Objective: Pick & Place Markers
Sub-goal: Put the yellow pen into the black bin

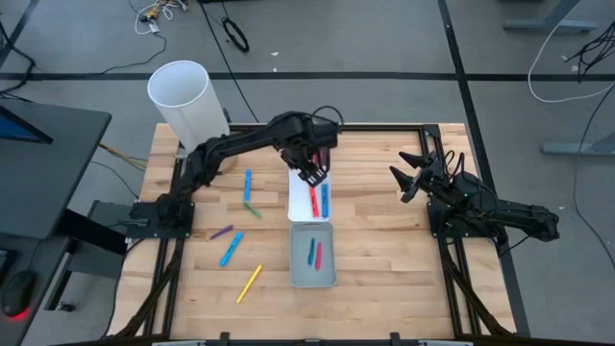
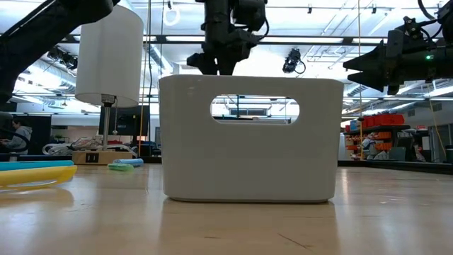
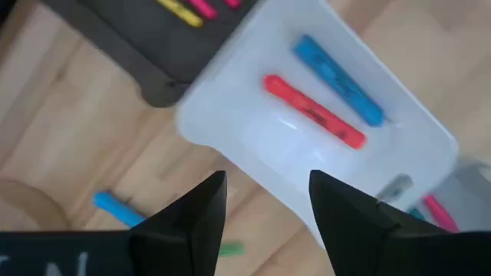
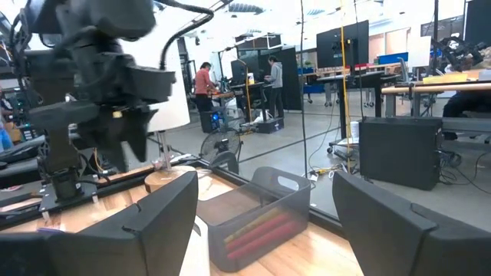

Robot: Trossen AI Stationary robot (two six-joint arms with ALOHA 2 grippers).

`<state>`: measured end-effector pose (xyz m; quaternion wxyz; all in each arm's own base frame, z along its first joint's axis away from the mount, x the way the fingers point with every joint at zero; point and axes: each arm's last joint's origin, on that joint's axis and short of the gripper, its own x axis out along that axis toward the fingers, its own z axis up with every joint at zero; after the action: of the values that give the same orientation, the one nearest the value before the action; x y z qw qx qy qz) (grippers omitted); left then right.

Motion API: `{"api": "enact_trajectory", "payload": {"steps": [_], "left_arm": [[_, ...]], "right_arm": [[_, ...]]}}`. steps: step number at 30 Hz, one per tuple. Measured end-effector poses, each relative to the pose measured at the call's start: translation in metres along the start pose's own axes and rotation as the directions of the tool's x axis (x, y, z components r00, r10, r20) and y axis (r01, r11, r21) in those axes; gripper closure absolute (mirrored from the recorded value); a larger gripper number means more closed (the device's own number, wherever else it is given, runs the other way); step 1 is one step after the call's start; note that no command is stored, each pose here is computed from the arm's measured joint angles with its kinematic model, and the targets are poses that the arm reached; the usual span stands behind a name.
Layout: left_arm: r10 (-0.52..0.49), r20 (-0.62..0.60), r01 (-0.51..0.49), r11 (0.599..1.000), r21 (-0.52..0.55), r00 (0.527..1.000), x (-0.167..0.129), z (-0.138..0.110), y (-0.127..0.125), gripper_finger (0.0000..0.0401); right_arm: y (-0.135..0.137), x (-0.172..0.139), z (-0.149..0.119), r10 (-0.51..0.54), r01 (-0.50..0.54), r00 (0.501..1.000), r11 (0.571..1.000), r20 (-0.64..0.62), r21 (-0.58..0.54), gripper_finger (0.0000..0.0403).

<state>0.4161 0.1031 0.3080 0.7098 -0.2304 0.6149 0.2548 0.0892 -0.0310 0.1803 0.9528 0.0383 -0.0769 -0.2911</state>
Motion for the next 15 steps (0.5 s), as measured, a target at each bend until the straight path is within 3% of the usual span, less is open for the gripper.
{"api": "enact_trajectory", "payload": {"steps": [15], "left_arm": [[-0.023, 0.021, 0.019, 0.985, 0.174, 1.0, -0.013, -0.035, -0.053, 0.0208]], "right_arm": [[0.0, 0.0, 0.0, 0.0, 0.0, 1.0, 1.0, 0.0, 0.0, 0.0101]]}}
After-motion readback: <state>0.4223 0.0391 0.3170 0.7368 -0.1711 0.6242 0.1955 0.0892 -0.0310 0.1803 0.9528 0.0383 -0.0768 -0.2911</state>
